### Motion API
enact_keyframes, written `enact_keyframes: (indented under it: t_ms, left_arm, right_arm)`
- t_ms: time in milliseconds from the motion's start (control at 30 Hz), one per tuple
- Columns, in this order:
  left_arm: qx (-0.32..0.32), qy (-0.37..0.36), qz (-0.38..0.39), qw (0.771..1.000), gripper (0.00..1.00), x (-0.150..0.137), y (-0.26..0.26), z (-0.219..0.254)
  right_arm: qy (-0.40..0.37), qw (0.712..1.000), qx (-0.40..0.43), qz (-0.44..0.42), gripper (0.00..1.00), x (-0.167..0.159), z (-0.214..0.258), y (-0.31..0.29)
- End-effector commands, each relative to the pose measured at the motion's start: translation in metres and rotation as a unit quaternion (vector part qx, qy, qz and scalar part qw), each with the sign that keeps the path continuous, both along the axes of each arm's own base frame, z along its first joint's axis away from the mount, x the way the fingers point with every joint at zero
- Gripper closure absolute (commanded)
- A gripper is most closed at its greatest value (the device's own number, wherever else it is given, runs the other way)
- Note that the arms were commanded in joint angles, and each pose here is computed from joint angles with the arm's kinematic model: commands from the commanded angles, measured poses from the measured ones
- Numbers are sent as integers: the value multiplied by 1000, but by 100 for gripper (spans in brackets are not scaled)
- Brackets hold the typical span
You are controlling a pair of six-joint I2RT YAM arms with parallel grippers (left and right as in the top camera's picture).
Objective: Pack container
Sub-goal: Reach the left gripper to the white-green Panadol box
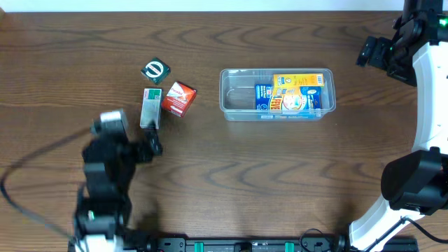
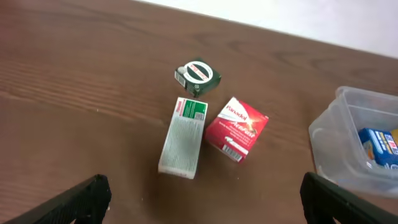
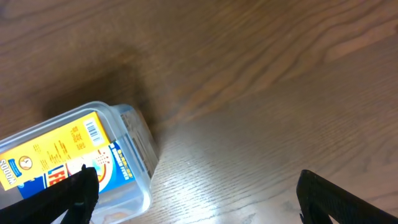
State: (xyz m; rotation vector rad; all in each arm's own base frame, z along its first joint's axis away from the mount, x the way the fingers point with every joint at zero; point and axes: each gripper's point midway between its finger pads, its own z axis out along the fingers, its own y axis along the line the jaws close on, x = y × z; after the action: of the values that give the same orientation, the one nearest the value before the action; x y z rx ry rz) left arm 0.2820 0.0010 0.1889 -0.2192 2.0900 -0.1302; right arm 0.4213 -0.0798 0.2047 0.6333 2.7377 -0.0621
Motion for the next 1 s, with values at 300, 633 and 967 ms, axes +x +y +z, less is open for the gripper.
enact_keyframes:
  t_ms: [300,633,967]
  left_arm:
    - [63,203,-56,975,2,65,3,-76]
    - [97,210,-89,969,2,85,3,-102]
    - [89,225,-72,968,2,102,16,-138]
  right_arm:
    - [-17,1000,-5,-11,1,-3,14,-3]
    - [-17,1000,-5,-11,1,-3,14,-3]
    - [-17,1000,-5,-11,1,-3,14,-3]
